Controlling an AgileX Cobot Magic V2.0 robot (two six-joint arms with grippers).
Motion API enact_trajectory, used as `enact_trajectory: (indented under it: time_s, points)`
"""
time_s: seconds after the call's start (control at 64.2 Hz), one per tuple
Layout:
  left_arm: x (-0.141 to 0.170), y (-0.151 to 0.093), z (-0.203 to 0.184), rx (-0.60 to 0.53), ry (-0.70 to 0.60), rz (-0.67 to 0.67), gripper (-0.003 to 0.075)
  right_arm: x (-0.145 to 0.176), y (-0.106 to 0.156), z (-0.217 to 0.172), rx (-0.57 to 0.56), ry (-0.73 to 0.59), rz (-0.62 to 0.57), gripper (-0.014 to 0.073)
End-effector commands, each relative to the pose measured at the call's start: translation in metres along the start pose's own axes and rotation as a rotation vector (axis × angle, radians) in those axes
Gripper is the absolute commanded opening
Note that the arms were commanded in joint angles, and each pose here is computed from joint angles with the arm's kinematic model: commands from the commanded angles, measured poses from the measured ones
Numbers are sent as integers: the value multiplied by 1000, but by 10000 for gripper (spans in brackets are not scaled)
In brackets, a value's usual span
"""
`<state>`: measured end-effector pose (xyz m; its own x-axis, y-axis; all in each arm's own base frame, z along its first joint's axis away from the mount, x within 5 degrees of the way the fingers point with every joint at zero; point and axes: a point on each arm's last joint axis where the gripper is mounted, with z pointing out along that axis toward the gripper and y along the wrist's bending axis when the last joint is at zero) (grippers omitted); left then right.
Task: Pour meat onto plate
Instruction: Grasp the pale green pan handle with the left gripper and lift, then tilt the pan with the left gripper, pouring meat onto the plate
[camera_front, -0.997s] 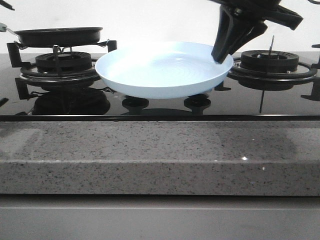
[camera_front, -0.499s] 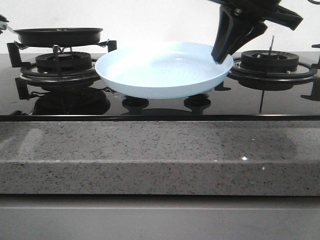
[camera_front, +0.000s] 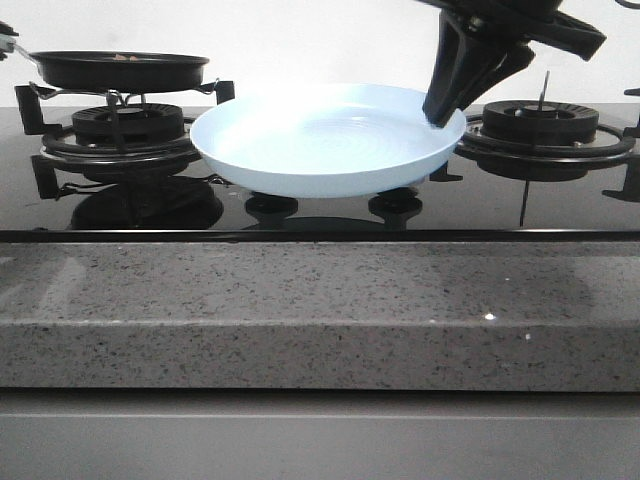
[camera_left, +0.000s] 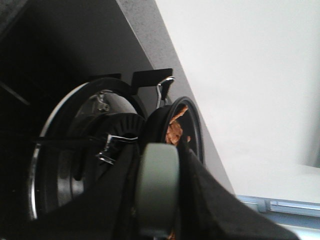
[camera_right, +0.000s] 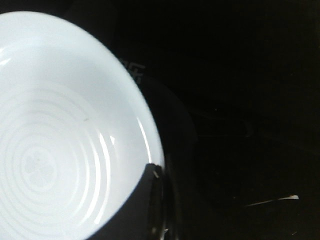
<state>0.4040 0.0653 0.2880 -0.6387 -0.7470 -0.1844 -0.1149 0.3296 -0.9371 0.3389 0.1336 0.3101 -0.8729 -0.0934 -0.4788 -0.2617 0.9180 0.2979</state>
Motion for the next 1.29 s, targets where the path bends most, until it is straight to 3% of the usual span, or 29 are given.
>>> enact_trajectory:
  time_s: [0.0, 0.203, 0.327, 0.826, 1.06, 1.278]
  points:
    - [-1, -40, -20, 178, -24, 4, -20, -9, 8, -28, -28, -117, -14, -68]
    - [0, -59, -37, 258, -34, 32, -20, -9, 8, -28, -28, -117, -14, -68]
    - [9, -73, -44, 280, -25, 120, -20, -9, 8, -28, -28, -117, -14, -68]
    - [92, -148, -44, 268, 61, 475, -20, -9, 8, -28, -28, -117, -14, -68]
    - [120, -164, -40, 292, 104, 579, -20, -9, 8, -28, -28, -117, -14, -68]
    - [150, -177, -37, 224, 105, 760, -20, -9, 8, -28, -28, -117, -14, -68]
